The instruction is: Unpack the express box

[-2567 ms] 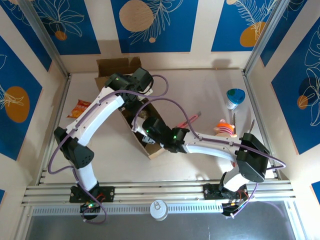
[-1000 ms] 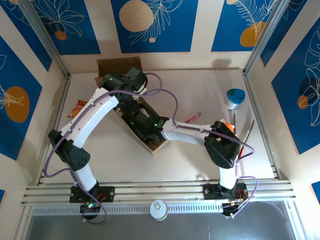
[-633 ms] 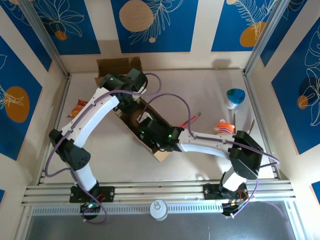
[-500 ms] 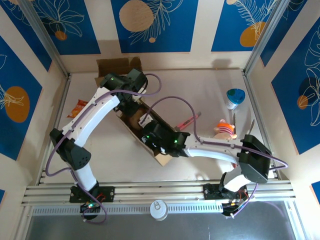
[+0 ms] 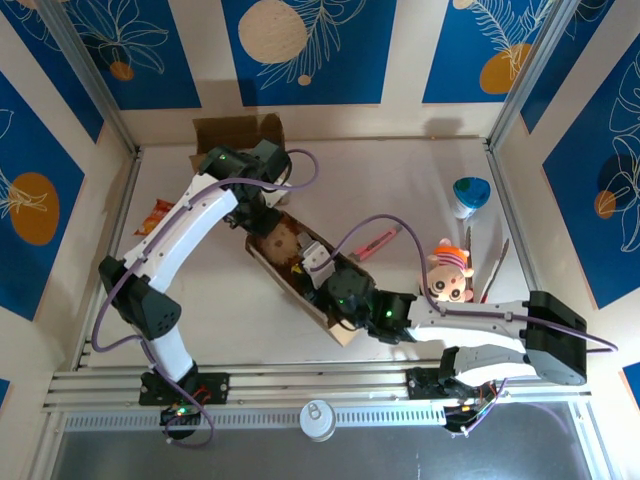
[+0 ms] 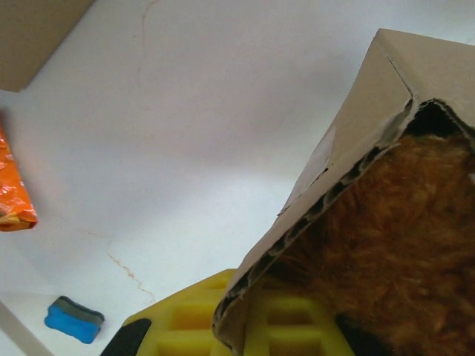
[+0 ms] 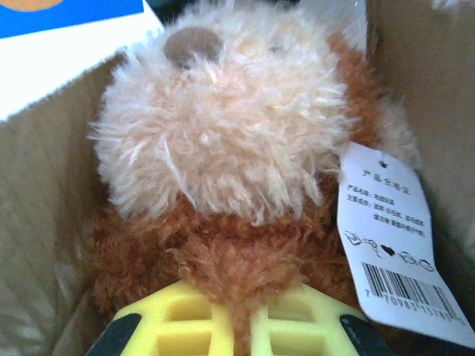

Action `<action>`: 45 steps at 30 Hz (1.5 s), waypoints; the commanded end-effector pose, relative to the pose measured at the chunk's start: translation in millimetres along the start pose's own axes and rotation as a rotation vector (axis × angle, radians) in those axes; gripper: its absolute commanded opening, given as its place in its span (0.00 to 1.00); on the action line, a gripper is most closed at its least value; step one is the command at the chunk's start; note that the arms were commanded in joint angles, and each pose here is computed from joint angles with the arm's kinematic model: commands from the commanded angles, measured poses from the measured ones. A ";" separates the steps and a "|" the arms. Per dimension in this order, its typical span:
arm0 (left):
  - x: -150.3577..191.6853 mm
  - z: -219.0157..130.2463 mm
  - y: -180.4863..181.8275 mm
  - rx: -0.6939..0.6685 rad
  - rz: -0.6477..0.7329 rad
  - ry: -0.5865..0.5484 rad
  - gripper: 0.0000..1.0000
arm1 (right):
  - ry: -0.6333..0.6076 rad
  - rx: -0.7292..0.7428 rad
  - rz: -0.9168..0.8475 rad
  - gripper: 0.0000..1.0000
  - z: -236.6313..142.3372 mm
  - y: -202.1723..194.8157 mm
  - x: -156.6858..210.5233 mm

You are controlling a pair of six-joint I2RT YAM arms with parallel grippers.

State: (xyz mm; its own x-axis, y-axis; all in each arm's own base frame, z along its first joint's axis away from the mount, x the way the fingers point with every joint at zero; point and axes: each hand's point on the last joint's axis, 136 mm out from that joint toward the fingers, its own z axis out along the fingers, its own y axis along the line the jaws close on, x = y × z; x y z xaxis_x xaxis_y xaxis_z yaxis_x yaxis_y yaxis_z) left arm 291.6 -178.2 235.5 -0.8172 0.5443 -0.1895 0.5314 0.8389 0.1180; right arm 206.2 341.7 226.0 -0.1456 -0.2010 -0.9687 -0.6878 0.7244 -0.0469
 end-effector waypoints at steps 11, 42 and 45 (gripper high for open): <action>9.2 -18.1 75.9 -0.112 -0.220 -0.071 0.00 | -0.029 0.036 0.080 0.00 7.8 -5.9 -66.0; 26.2 3.0 96.4 -0.023 -0.407 -0.094 0.00 | -0.614 -0.145 0.374 0.00 -96.7 -52.6 -213.0; 24.2 1.9 100.6 -0.041 -0.433 -0.089 0.00 | -0.692 -0.138 0.452 0.00 -104.4 -71.4 -229.1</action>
State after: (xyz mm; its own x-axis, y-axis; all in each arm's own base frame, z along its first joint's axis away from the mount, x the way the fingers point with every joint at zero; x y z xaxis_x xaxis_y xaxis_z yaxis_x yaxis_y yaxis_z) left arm 307.9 -109.7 235.2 -0.9382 0.2047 -0.2792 0.2358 0.9683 -0.0823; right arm 220.5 302.8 402.4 -0.0734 0.3129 -0.9469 -0.7358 0.6240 0.2632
